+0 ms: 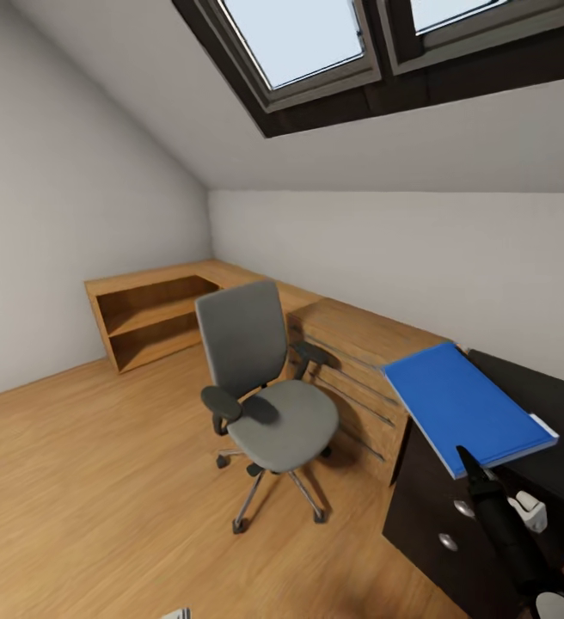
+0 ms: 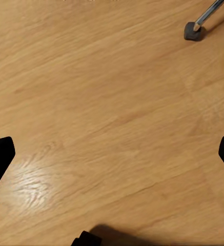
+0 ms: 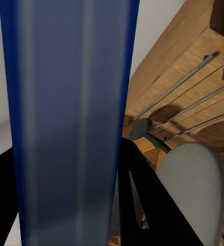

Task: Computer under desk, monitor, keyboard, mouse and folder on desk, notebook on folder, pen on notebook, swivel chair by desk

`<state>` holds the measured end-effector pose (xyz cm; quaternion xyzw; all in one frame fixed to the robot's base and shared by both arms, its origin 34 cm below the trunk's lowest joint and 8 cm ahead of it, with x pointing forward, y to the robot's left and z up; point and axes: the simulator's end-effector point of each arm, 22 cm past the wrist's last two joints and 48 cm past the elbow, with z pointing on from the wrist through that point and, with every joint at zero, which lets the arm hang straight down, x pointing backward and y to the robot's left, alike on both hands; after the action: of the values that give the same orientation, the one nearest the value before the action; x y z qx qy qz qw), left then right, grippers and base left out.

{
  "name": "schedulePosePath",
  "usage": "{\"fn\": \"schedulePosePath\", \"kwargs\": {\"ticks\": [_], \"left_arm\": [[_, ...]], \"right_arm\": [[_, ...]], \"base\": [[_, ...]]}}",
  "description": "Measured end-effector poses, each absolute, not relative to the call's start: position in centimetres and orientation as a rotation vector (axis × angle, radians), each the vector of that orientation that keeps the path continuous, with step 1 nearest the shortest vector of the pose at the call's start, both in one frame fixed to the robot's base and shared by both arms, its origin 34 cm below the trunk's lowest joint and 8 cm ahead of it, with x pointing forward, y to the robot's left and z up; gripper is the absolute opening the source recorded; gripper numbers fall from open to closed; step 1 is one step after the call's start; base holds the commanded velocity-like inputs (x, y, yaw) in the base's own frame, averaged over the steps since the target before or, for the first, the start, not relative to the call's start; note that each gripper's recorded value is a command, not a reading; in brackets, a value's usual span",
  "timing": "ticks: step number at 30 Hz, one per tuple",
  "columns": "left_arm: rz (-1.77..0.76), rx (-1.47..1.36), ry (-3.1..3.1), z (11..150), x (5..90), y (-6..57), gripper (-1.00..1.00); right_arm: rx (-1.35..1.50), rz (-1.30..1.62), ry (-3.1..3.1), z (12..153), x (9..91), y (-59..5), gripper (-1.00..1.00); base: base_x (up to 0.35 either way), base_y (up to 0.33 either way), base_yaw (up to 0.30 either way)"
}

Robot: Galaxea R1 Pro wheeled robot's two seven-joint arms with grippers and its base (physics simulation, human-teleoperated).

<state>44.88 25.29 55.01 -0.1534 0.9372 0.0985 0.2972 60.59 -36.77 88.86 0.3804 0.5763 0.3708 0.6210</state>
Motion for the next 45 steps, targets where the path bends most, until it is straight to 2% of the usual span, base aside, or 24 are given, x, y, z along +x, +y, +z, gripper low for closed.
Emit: {"fn": "schedulePosePath", "kwargs": {"ticks": [45], "left_arm": [[0.251, -0.411, 2.513, 60.7, 44.2, 24.1, 1.00]], "right_arm": [[0.969, 0.821, 1.301, 94.1, 60.0, -39.2, -1.00]], "base": [[0.000, 0.001, -0.274]]}}
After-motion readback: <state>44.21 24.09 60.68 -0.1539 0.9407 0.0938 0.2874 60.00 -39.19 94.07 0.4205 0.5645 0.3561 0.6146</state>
